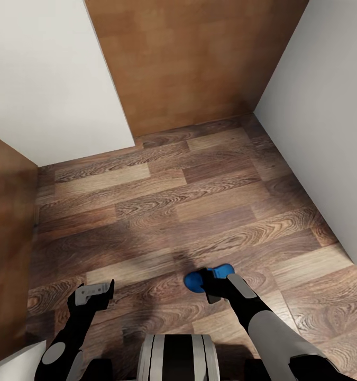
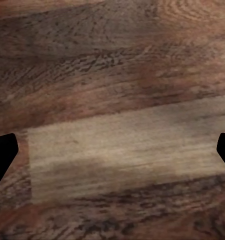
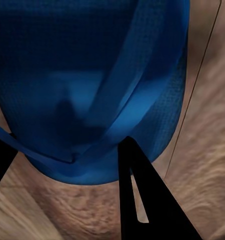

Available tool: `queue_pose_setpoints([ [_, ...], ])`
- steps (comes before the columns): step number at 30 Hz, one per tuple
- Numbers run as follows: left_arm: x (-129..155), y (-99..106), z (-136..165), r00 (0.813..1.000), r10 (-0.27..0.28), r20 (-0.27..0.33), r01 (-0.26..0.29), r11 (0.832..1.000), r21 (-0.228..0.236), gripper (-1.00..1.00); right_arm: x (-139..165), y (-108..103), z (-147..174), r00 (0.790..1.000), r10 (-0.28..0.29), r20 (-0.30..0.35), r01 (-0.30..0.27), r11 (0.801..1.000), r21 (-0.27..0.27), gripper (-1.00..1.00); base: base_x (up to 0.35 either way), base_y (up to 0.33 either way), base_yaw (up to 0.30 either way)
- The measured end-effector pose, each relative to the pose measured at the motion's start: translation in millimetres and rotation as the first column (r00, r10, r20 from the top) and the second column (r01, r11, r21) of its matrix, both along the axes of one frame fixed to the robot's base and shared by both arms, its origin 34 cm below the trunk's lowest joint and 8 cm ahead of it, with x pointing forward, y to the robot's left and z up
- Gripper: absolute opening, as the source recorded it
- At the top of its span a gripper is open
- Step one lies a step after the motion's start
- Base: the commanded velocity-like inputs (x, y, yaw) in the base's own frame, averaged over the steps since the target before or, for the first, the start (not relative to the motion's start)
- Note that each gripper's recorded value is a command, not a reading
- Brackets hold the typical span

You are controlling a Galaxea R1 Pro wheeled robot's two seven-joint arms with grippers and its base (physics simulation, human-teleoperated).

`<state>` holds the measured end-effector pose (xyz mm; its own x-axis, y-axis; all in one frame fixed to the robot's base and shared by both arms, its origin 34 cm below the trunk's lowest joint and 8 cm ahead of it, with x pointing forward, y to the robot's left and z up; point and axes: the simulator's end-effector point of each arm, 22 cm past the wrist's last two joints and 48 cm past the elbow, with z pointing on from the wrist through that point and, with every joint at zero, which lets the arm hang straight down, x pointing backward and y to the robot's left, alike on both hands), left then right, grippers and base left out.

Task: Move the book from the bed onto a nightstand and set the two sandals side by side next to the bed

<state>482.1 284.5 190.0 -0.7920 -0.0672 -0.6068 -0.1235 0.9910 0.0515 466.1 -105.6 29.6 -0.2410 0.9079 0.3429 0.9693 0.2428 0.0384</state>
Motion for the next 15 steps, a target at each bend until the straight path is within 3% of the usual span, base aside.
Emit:
queue_pose_setpoints([
  [15, 13.0, 0.0, 19.2, 0.999, 0.0, 0.045, 0.0, 1.0, 0.001, 1.0, 19.4, -3.0, 17.8, 0.999, 0.016, 0.047, -0.015, 1.0, -0.01, -1.0, 0.0, 0.0, 0.0],
])
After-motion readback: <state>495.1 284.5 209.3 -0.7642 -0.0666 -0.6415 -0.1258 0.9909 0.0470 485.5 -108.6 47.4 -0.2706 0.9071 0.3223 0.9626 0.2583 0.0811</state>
